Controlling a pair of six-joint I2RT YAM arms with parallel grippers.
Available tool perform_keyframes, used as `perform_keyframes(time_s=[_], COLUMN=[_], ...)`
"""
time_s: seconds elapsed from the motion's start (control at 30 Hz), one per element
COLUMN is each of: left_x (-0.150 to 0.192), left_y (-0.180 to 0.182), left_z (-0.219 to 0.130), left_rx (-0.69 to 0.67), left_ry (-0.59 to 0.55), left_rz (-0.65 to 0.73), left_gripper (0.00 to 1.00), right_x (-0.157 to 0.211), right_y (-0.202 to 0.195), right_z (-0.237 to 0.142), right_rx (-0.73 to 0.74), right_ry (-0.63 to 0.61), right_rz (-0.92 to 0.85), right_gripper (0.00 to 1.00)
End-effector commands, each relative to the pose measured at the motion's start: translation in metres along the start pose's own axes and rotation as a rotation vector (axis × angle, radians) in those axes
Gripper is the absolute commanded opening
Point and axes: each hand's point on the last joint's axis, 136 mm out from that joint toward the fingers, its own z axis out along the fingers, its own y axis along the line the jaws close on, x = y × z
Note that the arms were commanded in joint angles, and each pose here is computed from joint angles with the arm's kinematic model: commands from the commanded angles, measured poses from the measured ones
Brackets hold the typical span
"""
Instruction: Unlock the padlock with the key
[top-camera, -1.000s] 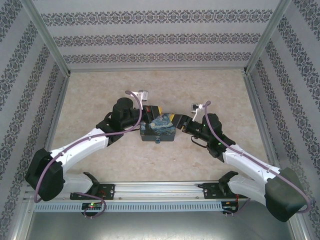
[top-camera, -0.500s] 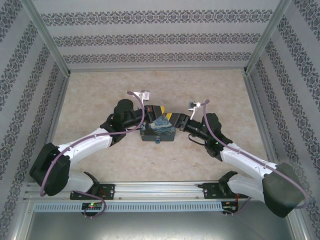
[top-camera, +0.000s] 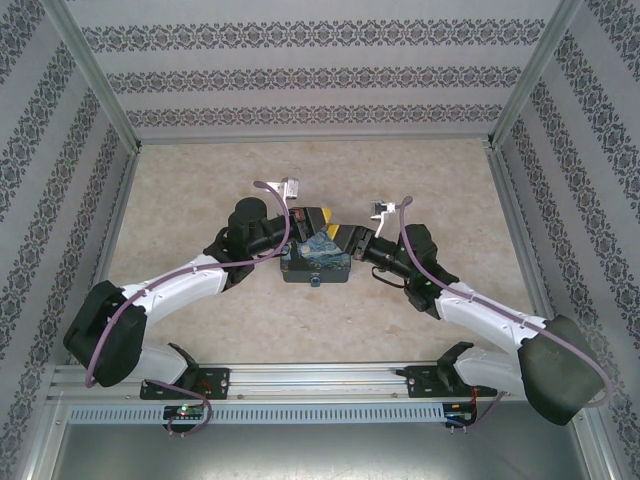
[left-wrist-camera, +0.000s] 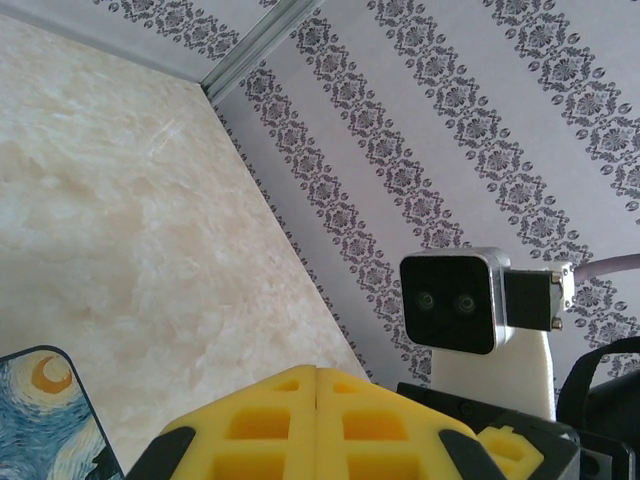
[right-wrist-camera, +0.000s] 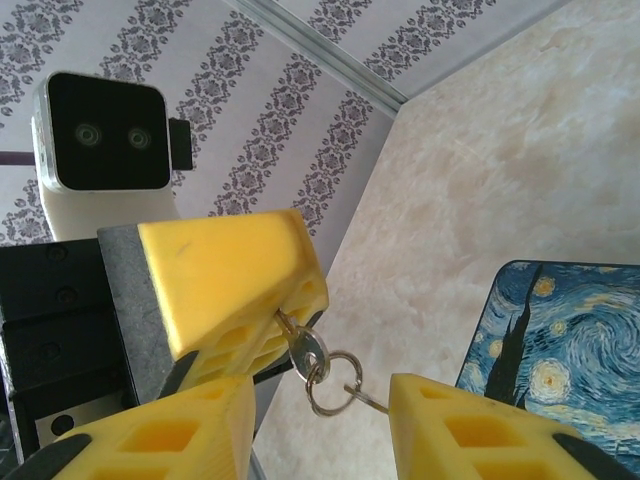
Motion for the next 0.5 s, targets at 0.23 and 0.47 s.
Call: perform_keyframes(time_s=[0.23, 0.47], left_x=[-0.004, -0.002], left_y=[0.000, 0.010], left_z=[0.001, 0.004], left_rx=[0.026, -0.021], left_ry=[-0.021, -0.012], left_rz=[-0.011, -0.066], left_gripper=[0.00, 0.00], right_x=[-0.009, -0.007], right_y=[0.024, 0.017], right_z=[0.008, 0.007], right_rx=[-0.075, -0.049], right_ry=[-0.014, -0.007], right_rz=[-0.026, -0.029], right_gripper=[0.24, 0.00])
